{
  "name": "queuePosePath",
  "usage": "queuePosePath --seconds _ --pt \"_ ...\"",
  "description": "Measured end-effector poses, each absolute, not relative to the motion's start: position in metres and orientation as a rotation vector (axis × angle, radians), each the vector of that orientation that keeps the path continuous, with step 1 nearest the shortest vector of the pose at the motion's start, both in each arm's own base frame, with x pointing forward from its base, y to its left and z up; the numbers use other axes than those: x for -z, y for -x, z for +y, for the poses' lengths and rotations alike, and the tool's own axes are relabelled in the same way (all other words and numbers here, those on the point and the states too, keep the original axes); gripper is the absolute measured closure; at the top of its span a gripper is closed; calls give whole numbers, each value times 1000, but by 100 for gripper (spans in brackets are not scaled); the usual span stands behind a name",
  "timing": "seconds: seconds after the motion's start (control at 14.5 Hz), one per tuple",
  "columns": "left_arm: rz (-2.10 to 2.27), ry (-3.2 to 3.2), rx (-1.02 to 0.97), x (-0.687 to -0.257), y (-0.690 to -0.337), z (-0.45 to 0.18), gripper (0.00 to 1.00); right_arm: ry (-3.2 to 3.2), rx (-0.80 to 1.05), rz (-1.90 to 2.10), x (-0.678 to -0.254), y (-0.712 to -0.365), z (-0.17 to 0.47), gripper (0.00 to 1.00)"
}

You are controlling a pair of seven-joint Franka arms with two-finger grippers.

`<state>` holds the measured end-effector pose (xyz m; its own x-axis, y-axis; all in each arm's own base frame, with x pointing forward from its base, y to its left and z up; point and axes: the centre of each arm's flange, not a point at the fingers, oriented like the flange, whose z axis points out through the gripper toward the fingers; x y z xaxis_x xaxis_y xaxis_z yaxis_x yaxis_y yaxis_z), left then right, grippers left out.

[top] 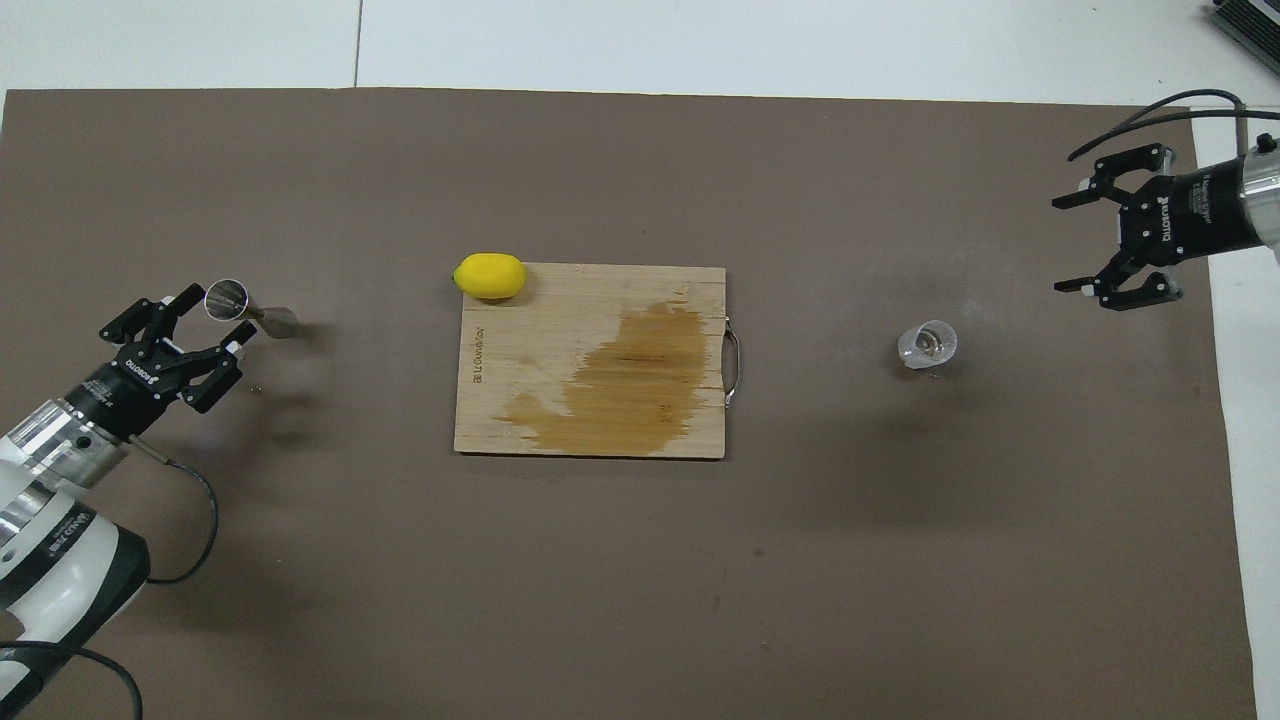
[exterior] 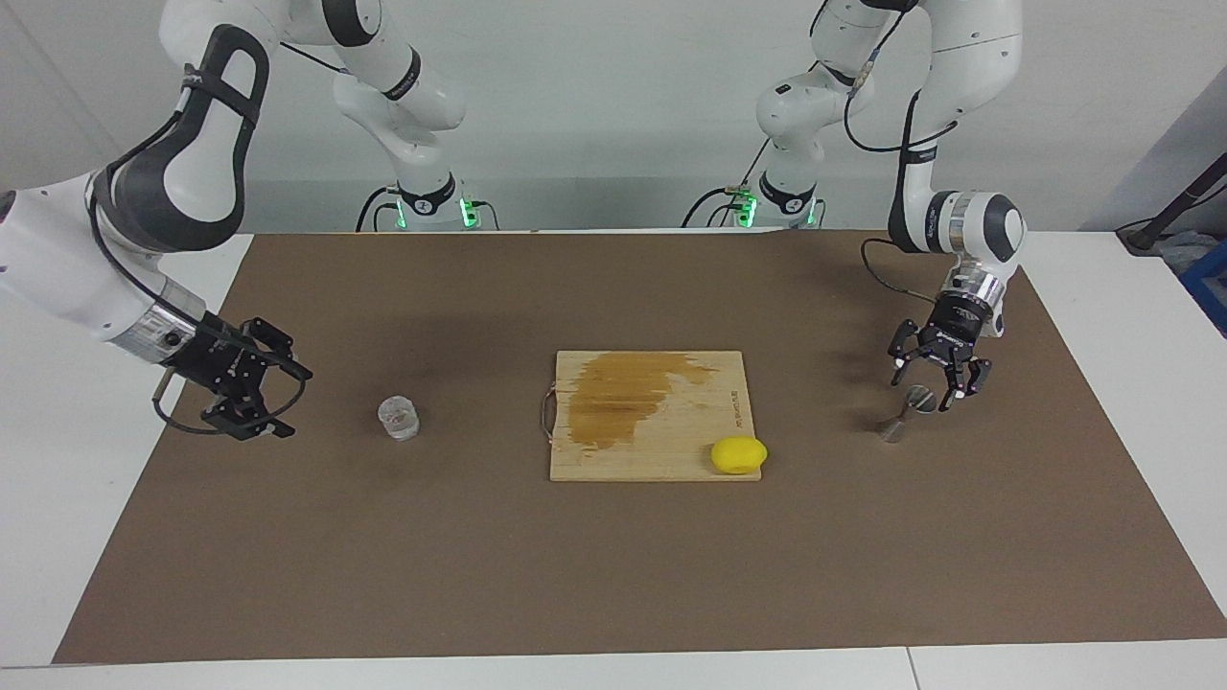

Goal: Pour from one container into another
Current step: 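Grasp the metal cup with the left gripper while the right gripper approaches the glass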

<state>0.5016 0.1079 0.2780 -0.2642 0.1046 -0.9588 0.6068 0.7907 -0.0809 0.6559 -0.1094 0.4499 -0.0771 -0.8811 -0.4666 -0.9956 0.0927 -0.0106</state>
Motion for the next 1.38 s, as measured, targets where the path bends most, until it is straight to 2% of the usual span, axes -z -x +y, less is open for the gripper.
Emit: queuePosePath --seconds 0.34,0.62,0.76,0.83,1.38 --pt "1799 -548 528 -278 -505 102 19 1776 -525 2105 -418 -649 -128 5" --pt "1797 -545 533 -277 -507 96 20 1849 -574 2023 -399 -643 -123 4" --pt "1798 -545 534 -277 -508 96 23 1860 -595 1991 -389 -642 -125 4" --pt "1798 -545 533 -277 -508 96 29 1865 -608 1976 -384 -641 -126 3" --pt "1803 -541 529 -276 -508 98 34 1915 -668 1893 -357 -628 -121 0"
